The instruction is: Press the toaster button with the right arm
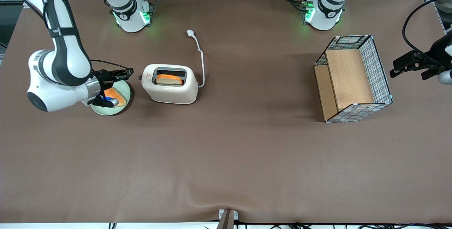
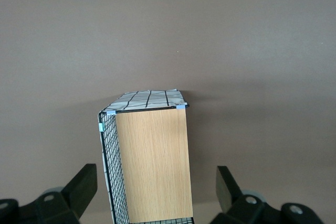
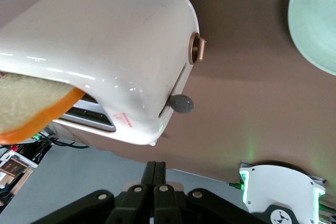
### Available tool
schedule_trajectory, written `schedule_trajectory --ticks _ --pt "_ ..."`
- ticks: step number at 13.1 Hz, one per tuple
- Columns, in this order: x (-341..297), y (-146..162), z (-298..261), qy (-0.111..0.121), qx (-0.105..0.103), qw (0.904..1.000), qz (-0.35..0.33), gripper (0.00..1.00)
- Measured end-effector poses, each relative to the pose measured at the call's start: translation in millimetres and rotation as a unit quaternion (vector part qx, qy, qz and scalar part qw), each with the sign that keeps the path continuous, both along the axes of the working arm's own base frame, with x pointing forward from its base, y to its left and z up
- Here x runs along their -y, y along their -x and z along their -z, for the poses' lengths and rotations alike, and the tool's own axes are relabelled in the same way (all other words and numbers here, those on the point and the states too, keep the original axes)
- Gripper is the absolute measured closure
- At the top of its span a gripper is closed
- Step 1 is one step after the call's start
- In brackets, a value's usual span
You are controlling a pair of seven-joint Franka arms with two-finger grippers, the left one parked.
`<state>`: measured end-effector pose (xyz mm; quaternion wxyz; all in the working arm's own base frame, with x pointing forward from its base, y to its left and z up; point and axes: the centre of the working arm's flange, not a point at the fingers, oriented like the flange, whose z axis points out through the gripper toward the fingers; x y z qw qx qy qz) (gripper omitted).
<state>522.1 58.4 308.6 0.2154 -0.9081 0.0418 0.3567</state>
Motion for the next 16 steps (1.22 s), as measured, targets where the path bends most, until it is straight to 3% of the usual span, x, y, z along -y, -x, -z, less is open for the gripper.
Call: schedule_trajectory --ticks 4,8,13,16 --pt "2.3 2.2 17.9 -0.015 0.000 0.9998 0.016 0.99" --pt "28.7 4.5 26.5 -0.054 0.016 0.9979 0.031 0.99" --pt "60.2 10.4 38.3 -0.115 0.052 0.9907 0.051 0.99" --pt "61.1 18.4 50.5 -0.136 0.061 0.9870 0.061 0.99"
